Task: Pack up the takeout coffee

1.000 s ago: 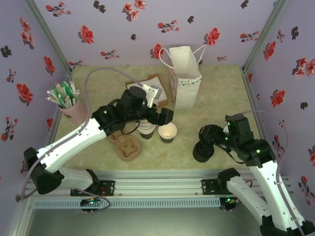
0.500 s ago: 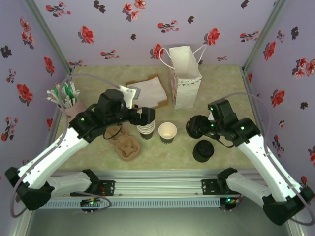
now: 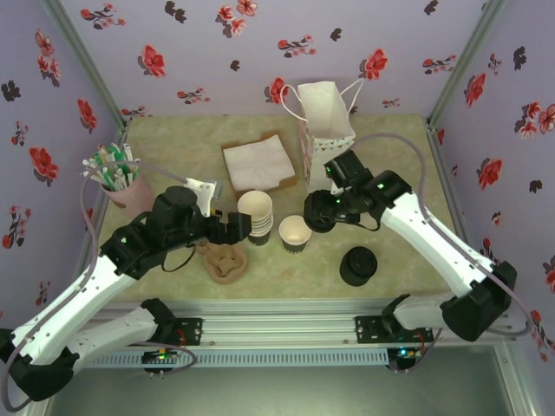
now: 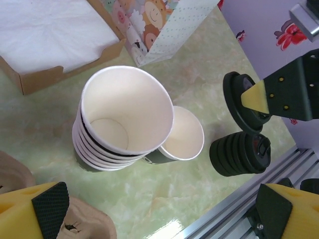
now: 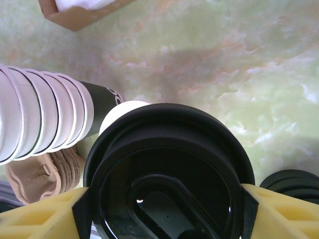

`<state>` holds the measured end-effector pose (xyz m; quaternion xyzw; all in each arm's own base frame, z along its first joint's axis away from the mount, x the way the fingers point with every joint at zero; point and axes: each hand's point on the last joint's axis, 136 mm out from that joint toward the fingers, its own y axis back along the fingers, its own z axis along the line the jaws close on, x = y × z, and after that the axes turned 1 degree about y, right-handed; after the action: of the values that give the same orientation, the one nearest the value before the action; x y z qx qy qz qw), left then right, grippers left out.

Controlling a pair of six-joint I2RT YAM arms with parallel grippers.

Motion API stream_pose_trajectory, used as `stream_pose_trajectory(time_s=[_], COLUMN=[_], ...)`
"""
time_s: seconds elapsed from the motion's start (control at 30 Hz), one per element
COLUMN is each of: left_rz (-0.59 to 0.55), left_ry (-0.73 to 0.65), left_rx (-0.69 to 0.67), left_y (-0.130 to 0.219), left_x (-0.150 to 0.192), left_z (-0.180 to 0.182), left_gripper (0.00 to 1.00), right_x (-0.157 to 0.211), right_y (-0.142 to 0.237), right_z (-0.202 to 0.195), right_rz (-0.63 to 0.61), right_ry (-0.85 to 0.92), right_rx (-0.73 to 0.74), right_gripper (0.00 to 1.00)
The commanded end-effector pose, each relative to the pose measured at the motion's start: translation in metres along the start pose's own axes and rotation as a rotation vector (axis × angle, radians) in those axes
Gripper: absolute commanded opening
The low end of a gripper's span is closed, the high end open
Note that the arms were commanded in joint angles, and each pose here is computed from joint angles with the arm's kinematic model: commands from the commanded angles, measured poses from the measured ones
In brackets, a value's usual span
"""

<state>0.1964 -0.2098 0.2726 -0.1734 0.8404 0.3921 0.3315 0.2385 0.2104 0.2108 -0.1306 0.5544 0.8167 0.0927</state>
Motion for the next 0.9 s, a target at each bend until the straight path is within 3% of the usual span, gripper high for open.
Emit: stream_pose_trajectory(time_s=[0.0, 0.87], left_rz=[-0.004, 0.014], left_ry=[0.022, 0.078], left_rx=[-0.034, -0.037], left_y=[0.003, -0.009], left_x=[0.006, 0.039], left_z=[0.012, 0.032], left_gripper=[0.99, 0.99], right_x=[0.0, 0.018], right_y=[-0.005, -0.072], right_z=[0.006, 0.034], right_rz=[0.019, 0.163], right_ry=[0.065, 0.166], right_rx=[0.043, 0.133], right_gripper=[0.72, 0.73])
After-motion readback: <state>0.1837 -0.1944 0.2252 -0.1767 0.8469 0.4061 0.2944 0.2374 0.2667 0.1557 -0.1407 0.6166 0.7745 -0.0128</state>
